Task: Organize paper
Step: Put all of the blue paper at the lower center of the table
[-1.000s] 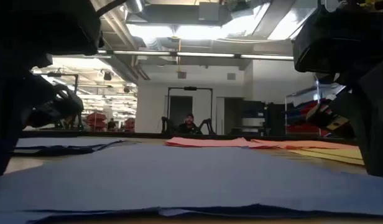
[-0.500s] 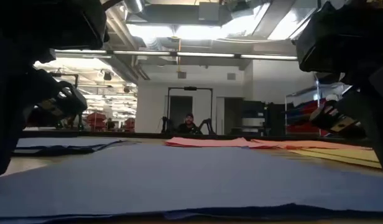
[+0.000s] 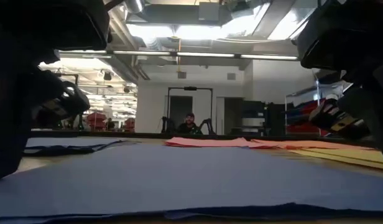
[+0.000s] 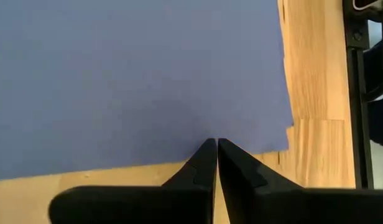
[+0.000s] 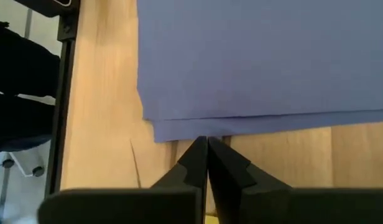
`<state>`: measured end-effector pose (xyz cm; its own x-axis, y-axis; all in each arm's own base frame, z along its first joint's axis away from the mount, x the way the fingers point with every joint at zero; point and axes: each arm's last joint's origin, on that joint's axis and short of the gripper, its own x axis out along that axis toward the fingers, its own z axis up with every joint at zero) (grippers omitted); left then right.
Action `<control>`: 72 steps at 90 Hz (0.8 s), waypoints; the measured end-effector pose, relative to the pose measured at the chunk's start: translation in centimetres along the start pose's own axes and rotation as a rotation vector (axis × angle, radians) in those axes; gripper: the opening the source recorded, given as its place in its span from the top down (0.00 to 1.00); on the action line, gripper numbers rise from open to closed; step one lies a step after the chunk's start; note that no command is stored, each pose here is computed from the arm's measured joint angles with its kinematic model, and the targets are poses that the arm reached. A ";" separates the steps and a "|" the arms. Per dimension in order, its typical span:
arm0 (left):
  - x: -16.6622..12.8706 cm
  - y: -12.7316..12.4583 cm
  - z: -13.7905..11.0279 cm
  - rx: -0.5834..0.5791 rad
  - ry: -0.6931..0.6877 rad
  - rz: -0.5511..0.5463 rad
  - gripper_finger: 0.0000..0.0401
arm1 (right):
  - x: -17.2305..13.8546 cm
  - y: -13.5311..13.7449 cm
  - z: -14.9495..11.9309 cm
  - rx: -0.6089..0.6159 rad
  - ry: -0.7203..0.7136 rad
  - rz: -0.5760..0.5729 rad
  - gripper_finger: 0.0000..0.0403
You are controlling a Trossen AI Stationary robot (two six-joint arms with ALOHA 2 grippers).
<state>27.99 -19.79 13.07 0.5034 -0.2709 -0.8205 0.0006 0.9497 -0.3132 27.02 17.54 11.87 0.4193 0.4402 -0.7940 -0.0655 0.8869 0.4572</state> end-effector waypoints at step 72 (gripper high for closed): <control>0.6 0.4 0.1 -0.025 -0.019 0.029 1.00 | 1.5 -0.2 0.0 -0.013 -0.014 0.041 1.00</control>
<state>28.39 -19.58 12.56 0.5191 -0.2398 -0.8204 -0.0359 0.9529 -0.3012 27.65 18.02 10.57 0.4286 0.4746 -0.7688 -0.0949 0.8699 0.4841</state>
